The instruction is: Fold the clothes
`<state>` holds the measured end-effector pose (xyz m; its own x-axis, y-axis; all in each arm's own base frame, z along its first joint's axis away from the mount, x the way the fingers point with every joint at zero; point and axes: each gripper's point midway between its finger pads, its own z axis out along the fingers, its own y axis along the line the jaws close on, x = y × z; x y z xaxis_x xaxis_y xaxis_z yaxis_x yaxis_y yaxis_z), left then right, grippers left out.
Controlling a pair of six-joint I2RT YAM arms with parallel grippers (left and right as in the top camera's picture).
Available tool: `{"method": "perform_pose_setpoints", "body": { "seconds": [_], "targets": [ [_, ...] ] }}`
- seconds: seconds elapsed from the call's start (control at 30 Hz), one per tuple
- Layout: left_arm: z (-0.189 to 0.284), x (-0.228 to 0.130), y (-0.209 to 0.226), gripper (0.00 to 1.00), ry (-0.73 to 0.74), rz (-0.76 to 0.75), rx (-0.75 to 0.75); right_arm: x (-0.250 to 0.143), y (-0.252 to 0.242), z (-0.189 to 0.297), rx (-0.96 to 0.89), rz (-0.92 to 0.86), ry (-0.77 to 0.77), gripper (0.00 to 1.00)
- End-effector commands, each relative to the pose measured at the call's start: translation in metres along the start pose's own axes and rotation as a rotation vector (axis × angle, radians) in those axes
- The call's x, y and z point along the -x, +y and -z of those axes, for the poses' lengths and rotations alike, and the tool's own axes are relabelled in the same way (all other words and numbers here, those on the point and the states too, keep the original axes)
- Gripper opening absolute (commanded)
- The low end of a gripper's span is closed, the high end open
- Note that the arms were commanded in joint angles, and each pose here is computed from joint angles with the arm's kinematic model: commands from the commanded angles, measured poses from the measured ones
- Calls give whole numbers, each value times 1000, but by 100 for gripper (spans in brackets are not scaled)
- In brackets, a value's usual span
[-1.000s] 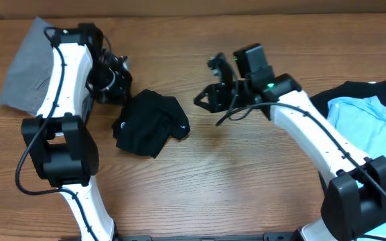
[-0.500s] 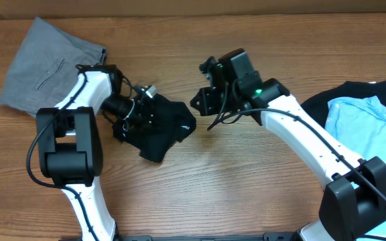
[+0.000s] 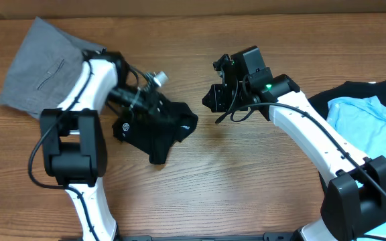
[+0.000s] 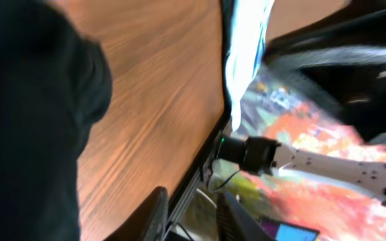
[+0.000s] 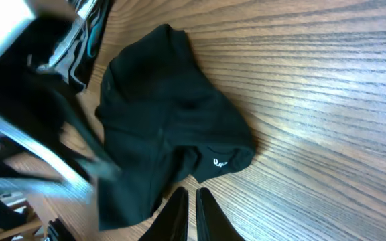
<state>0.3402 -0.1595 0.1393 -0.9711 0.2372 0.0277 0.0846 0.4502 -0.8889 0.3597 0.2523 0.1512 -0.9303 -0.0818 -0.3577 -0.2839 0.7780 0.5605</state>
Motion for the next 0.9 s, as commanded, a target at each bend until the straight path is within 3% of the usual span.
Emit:
{"method": "perform_pose_setpoints", "body": {
  "seconds": [0.0, 0.1, 0.17, 0.37, 0.53, 0.77, 0.87],
  "targets": [
    [34, 14, 7, 21, -41, -85, 135, 7, 8, 2, 20, 18, -19, 15],
    [71, 11, 63, 8, -33, 66, 482, 5, 14, 2, 56, 21, -7, 17],
    [89, 11, 90, 4, -60, 161, 630, 5, 15, 2, 56, 22, -7, 17],
    [37, 15, 73, 4, -24, 38, 419, 12, 18, 2, 67, 37, -33, 18],
    [-13, -7, 90, 4, 107, 28, 482, 11, 18, 2, 66, 36, -31, 19],
    [7, 2, 90, 4, 54, 94, 549, -9, 20, -10, 65, 16, 21, 19],
    [33, 13, 84, 12, -8, 100, 552, -26, 31, -28, 75, 42, 70, 20]
  ]
}}
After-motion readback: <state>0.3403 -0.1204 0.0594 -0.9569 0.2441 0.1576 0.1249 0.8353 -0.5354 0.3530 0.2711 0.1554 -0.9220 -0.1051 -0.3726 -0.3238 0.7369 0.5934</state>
